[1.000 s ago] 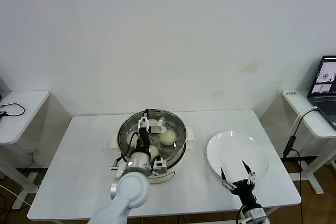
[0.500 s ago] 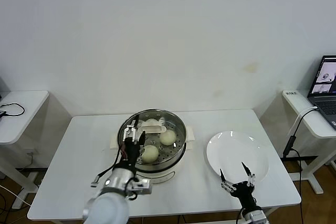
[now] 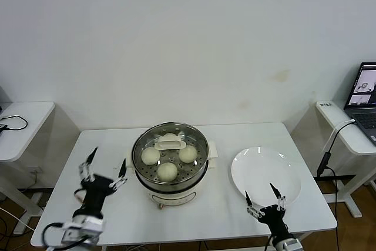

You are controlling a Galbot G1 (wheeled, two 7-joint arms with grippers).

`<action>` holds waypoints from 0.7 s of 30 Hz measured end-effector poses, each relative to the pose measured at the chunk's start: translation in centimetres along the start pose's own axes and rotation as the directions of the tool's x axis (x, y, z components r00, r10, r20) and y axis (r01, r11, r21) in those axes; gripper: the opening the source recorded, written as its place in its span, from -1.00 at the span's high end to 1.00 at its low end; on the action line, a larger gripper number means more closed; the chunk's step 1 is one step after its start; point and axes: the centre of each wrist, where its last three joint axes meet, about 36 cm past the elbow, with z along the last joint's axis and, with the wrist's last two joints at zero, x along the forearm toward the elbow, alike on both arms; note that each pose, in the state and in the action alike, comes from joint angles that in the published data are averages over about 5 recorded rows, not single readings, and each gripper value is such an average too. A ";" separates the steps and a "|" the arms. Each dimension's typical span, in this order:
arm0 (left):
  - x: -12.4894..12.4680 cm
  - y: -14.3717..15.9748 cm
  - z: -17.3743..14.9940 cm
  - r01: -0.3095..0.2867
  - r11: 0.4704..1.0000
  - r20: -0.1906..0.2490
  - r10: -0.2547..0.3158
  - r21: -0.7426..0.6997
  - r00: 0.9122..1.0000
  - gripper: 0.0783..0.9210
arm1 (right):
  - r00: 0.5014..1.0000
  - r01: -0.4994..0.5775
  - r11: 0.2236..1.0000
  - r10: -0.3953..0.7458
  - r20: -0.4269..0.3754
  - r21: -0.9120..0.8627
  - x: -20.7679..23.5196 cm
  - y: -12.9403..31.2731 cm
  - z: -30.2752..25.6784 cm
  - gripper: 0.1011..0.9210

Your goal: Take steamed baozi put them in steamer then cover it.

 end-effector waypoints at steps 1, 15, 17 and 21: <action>0.5 0.1 0.6 0.006 0.998 -0.016 -0.005 0.056 1.000 -0.77 | 1.000 0.007 1.000 -0.007 -0.001 -0.007 0.1 0.1 -0.1 -0.76; 4.9 0.1 7.6 0.122 0.886 -0.184 -0.043 0.447 0.982 -0.77 | 0.997 0.061 0.994 -0.065 -0.039 -0.088 2.5 0.2 -1.4 -0.76; 5.2 -0.1 8.1 0.135 0.874 -0.202 -0.043 0.467 0.979 -0.77 | 0.997 0.065 0.993 -0.070 -0.043 -0.094 2.7 0.2 -1.6 -0.76; 5.8 -0.4 9.0 0.153 0.855 -0.228 -0.041 0.496 0.973 -0.77 | 0.996 0.072 0.992 -0.078 -0.052 -0.105 3.0 0.1 -1.9 -0.76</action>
